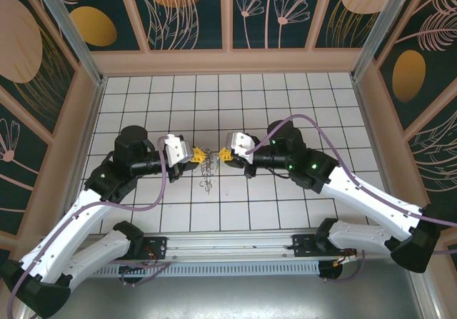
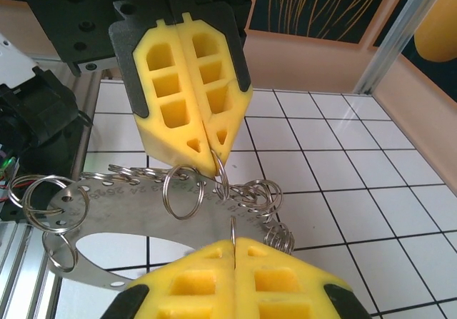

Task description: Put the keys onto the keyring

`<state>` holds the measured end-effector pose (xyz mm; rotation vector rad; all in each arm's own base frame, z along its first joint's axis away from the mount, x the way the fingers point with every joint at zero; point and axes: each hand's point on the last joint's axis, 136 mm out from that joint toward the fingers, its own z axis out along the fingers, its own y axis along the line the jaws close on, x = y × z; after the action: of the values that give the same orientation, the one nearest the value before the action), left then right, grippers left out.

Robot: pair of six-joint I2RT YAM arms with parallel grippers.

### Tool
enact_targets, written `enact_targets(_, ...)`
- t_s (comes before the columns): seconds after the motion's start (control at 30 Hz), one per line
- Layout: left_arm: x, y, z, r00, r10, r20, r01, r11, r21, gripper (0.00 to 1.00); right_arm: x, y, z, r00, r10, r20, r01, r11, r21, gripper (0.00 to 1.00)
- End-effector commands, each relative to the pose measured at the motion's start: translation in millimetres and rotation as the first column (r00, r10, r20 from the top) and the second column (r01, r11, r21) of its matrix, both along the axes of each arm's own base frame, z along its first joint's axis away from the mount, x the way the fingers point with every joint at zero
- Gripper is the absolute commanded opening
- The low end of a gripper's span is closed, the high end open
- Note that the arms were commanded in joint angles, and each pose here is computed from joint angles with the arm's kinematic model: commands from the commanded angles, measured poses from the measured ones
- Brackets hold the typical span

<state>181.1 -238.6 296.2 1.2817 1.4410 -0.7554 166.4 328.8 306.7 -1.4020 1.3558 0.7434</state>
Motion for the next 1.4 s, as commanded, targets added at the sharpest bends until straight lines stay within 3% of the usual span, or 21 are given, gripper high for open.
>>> enact_targets(0.0,-3,-3,11,0.999,-0.024,0.025,0.025,0.999,-0.023,0.0,2,0,26,0.999,-0.011,0.044,0.009,0.999,0.048,0.0)
enact_targets(1.37,4,-2,9,0.999,0.01,0.031,-0.01,1.0,-0.012,0.0,-4,21,20,0.998,0.065,-0.014,-0.064,0.995,0.071,0.0)
